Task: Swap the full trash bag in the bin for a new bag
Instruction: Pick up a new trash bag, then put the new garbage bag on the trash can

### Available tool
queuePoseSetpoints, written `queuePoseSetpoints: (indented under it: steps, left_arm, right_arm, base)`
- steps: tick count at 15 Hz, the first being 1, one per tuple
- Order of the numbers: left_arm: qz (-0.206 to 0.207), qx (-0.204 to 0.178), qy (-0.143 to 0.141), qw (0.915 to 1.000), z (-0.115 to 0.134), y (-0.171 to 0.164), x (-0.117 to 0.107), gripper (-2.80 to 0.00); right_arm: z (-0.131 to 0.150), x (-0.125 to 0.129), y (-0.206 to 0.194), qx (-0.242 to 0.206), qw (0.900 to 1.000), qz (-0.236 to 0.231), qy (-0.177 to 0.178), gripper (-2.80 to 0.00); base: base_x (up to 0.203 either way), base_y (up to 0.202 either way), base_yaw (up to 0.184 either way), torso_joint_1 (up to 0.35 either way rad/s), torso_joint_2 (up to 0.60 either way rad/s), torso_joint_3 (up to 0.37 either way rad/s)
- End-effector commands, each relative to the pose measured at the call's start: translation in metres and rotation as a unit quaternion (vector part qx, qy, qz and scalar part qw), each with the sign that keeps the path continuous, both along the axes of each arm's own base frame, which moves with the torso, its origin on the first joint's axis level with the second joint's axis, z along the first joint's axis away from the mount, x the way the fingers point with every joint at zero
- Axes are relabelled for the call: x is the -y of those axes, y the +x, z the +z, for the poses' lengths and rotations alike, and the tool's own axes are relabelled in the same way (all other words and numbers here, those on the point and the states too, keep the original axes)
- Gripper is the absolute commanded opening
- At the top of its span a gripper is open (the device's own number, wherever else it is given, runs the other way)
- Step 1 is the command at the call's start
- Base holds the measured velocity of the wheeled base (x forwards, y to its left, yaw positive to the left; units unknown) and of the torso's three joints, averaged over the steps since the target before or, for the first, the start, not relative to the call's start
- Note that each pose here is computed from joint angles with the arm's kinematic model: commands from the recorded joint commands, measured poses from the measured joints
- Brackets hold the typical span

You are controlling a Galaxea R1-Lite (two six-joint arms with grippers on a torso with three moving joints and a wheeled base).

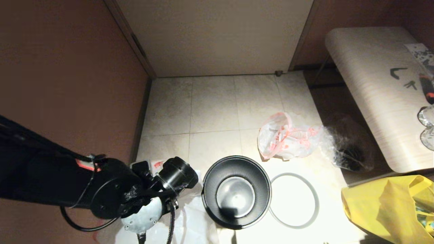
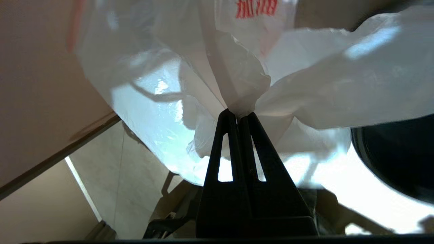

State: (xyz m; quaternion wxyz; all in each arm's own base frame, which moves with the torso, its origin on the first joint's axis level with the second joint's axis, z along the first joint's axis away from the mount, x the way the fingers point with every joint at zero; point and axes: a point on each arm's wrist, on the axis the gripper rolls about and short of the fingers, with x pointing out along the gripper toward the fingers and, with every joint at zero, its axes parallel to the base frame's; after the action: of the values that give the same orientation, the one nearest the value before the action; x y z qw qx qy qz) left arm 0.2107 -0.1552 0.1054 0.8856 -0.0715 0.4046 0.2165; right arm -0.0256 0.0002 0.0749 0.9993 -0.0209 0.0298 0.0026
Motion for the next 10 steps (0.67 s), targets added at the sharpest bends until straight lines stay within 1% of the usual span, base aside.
queuePoseSetpoints:
  steps: [1,2,3,6,8,9,10]
  left_arm:
    - [-0.012,0.018,-0.015,0.9996,0.013,-0.014,-0.002,-2.8]
    - [-0.024,0.021,-0.02,0.9993,0.018,-0.022,-0.001,-2.8]
    - [-0.031,0.018,-0.019,0.9992,0.022,-0.027,-0.002,-2.8]
    - [-0.036,0.018,-0.023,0.9989,0.033,-0.039,-0.009,-2.8]
    - [-0.031,-0.004,-0.014,0.9994,0.022,-0.035,-0.01,-2.8]
    - [-0.025,-0.016,-0.013,0.9995,0.012,-0.027,-0.007,-2.8]
    - [-0.018,-0.021,-0.015,0.9995,0.0,-0.016,-0.002,-2.8]
  right_arm:
    - [0.0,0.0,0.0,-0.001,1.0,0.0,0.0,-2.8]
    - [0.0,0.0,0.0,-0.001,1.0,0.0,0.0,-2.8]
    - [0.0,0.0,0.0,-0.001,1.0,0.0,0.0,-2.8]
    - [0.0,0.0,0.0,-0.001,1.0,0.0,0.0,-2.8]
    - [0.0,0.0,0.0,-0.001,1.0,0.0,0.0,-2.8]
    - [0.0,0.0,0.0,0.0,1.0,0.0,0.0,-2.8]
    - [0.0,0.0,0.0,0.0,1.0,0.0,0.0,-2.8]
  base:
    - [0.0,0.0,0.0,0.0,0.0,0.0]
    - [0.0,0.0,0.0,0.0,0.0,0.0]
    - [0.0,0.0,0.0,0.0,0.0,0.0]
    - [0.0,0.0,0.0,0.0,0.0,0.0]
    - [0.0,0.0,0.0,0.0,0.0,0.0]
    - [0.0,0.0,0.0,0.0,0.0,0.0]
    - [0.0,0.0,0.0,0.0,0.0,0.0]
